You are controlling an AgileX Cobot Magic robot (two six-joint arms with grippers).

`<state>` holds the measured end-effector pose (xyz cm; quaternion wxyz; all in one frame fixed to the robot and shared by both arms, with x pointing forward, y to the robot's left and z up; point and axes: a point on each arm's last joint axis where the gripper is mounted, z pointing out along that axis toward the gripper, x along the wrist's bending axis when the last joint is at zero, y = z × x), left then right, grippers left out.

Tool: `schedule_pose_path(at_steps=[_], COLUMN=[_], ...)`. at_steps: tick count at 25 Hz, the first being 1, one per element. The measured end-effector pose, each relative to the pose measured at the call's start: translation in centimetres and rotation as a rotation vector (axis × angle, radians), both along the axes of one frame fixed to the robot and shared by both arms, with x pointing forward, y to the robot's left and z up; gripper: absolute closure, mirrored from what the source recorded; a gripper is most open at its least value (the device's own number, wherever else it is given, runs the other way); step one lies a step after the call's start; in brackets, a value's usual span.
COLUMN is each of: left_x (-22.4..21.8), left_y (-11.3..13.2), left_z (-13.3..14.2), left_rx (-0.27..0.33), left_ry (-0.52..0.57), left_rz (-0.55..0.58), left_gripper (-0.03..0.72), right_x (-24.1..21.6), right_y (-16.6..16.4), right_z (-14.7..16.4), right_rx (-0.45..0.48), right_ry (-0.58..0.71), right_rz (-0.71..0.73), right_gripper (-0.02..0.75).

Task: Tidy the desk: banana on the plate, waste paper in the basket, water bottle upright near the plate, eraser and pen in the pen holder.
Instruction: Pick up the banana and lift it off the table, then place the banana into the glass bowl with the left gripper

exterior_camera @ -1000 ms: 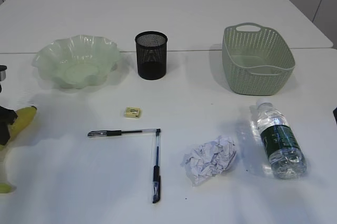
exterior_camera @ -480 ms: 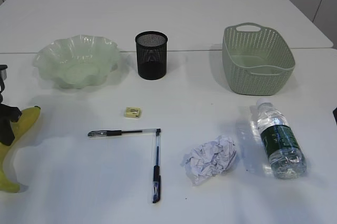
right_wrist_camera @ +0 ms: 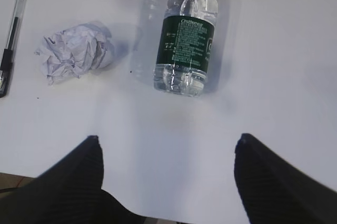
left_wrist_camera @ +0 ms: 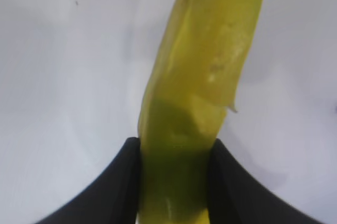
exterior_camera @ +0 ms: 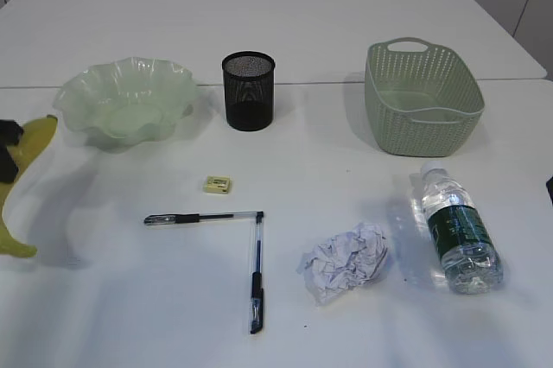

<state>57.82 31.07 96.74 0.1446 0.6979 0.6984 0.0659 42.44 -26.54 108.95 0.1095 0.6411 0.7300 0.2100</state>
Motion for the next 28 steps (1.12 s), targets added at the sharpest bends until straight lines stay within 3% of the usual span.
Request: schedule_pose_path(at_steps=[10, 15, 22, 28], left_x=[3.8, 7.0, 12.1, 15.0], left_y=[-0.5, -1.2, -4.6, -5.0], left_z=[9.0, 11.5, 10.9, 7.8], left_rx=[-0.083, -0.108, -0.15, -0.184], left_ry=[-0.291, -0.367, -0.39, -0.352], left_rz=[0.035, 0.01, -0.039, 0.009], left_gripper=[0.464, 0.464, 0.465, 0.47], right_x=[0.0, 0.0, 0.0, 0.0], right_y=[0.0, 0.1, 0.1, 0.2], right_z=[0.0, 0.0, 0.0, 0.0], right_rx=[0.001, 0.01, 0.012, 0.022], right_ry=[0.0, 0.001, 0.001, 0.002], right_rz=[0.003, 0.003, 0.003, 0.003], right_gripper=[0.164, 0.164, 0.164, 0.164])
